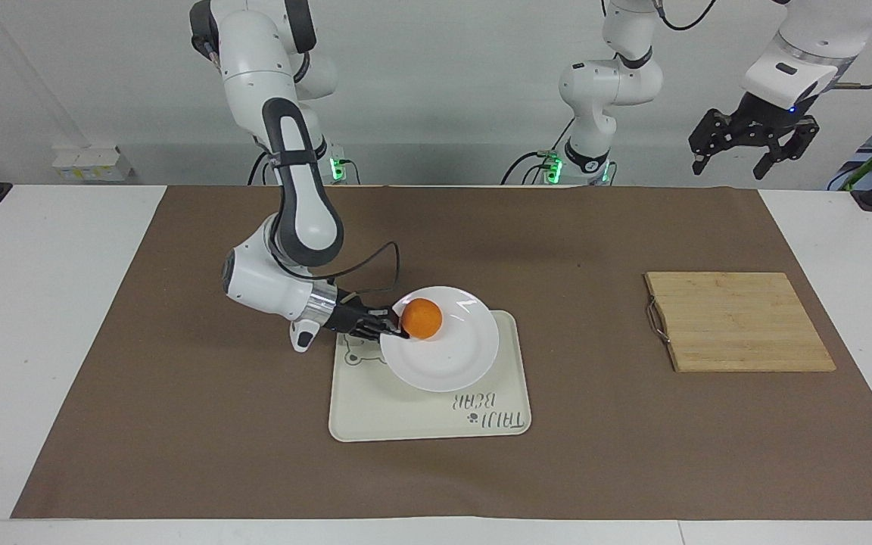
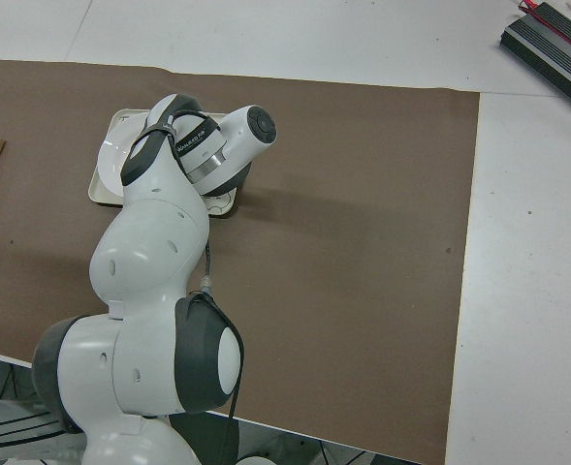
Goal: Place orange and plate with both arms
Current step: 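Slide the plate with the right gripper onto the bear tray, then open the right gripper and withdraw it from the plate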
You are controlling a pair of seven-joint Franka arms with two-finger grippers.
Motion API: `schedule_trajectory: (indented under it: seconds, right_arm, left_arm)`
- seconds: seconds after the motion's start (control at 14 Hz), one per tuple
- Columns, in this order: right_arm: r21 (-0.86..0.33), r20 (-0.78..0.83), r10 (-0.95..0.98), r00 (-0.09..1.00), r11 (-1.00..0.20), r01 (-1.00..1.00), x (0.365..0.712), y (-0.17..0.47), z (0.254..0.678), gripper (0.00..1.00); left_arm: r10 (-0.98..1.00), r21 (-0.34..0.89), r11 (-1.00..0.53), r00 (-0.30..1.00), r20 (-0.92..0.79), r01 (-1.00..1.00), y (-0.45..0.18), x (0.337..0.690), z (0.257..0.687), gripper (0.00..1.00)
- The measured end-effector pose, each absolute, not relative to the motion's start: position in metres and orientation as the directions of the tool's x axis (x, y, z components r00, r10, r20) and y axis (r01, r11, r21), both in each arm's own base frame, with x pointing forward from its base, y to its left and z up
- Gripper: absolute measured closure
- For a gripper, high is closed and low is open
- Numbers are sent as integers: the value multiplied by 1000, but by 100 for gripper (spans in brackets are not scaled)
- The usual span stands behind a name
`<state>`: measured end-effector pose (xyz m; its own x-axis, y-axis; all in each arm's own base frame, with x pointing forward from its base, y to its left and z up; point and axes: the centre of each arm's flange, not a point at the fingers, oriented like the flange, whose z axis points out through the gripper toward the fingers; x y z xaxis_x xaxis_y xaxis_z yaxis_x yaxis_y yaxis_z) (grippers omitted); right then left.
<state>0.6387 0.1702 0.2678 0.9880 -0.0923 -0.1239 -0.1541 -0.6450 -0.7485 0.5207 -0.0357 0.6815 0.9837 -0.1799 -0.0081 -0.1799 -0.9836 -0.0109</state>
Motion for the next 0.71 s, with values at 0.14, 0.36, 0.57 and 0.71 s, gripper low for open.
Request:
schedule_trajectory:
  seconds: [0.14,0.36,0.57,0.71]
  right_arm:
    - [-727,-123,-87,989,-671,-149,644,169,250,90]
    - [-713,-107,-84,991,-688,-135,648,168,247,90]
    - [-711,-97,-98,990,-689,-138,652,162,250,81]
    - [-711,-73,-109,991,-692,-128,657,156,261,56]
  left_arm:
    - [-180,-11,-984,984,-8,-180,-36,521,682,0]
    - [-180,-11,-984,984,-8,-180,-36,521,682,0]
    - [-180,-11,-984,984,-8,-180,-36,521,682,0]
    - [-180,-11,-984,984,-8,-180,-36,521,682,0]
